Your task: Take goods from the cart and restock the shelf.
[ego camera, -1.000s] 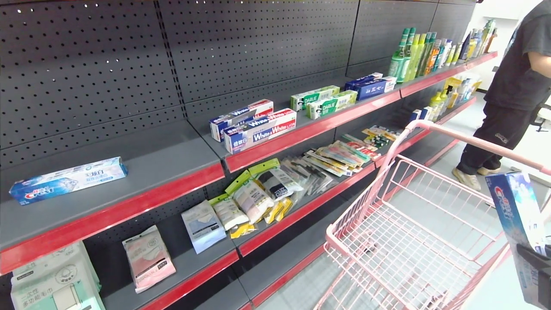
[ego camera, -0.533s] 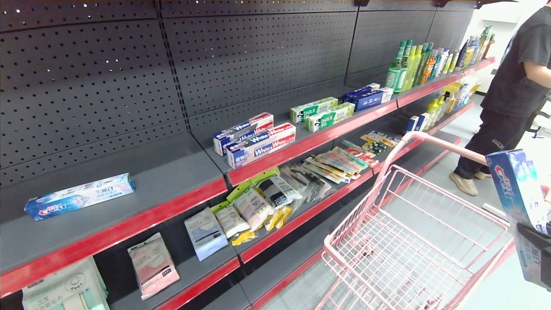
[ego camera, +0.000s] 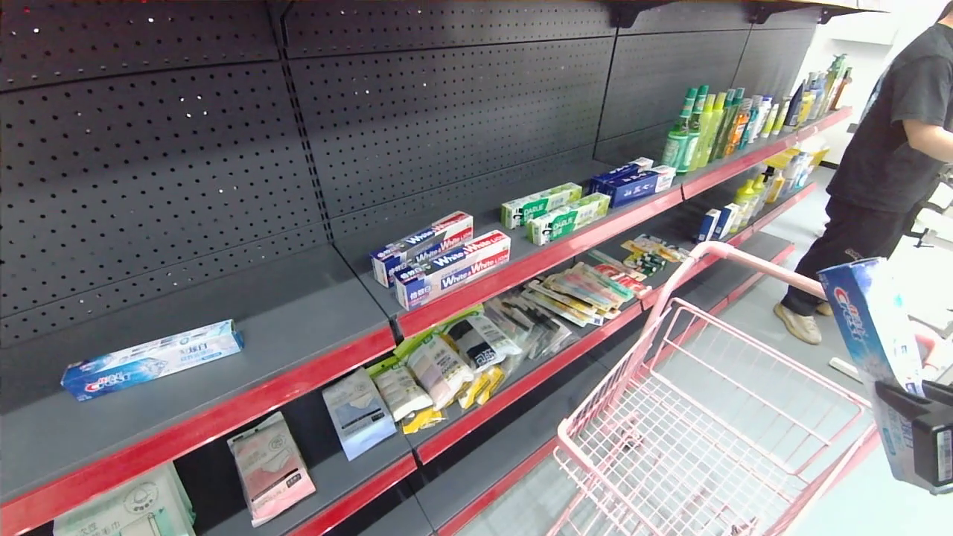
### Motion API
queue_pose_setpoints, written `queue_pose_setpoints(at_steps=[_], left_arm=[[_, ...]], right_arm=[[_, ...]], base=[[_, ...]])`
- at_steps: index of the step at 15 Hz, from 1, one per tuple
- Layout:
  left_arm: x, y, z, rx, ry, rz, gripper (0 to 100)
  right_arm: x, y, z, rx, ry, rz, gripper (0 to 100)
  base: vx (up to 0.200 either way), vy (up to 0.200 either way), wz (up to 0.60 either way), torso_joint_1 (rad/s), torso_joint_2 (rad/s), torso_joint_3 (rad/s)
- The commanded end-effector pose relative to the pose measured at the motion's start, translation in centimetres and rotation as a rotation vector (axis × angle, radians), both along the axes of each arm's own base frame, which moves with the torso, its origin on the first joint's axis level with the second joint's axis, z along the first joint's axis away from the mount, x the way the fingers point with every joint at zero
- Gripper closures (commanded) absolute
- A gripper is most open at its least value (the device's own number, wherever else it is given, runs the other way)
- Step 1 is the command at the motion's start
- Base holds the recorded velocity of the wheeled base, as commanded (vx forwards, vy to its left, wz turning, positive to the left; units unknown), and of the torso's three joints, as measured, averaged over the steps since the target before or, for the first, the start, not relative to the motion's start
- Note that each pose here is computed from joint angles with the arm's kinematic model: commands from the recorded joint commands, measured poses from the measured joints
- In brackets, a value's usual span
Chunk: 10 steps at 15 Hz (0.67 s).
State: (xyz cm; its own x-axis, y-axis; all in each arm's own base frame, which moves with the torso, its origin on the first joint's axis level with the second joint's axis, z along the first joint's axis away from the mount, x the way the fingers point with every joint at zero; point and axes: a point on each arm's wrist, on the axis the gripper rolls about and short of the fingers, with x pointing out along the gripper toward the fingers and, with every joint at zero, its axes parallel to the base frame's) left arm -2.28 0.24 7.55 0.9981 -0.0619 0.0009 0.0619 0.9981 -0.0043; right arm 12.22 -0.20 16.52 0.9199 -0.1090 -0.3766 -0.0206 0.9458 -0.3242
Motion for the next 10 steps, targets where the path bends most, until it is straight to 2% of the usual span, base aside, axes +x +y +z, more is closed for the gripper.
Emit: queue_pose_setpoints(at_steps=[1, 7, 10], left_arm=[[0.0, 0.0, 0.0, 0.000, 0.001, 0.001, 0], [0.0, 0.0, 0.0, 0.000, 0.001, -0.001, 0], [0.0, 0.0, 0.0, 0.000, 0.001, 0.001, 0]], right_arm=[[0.3, 0.0, -0.2, 0.000, 0.015, 0.000, 100], [0.2, -0.1, -0.8, -0.026, 0.047, -0.005, 100], [0.1, -0.3, -1.3, -0.049, 0.069, -0.012, 100]], base=[[0.000, 0.000, 0.00, 0.173, -0.34, -0.188], [0.000, 0.000, 0.00, 0.159, -0.32, -0.164], [0.000, 0.000, 0.00, 0.015, -0.06, -0.019]])
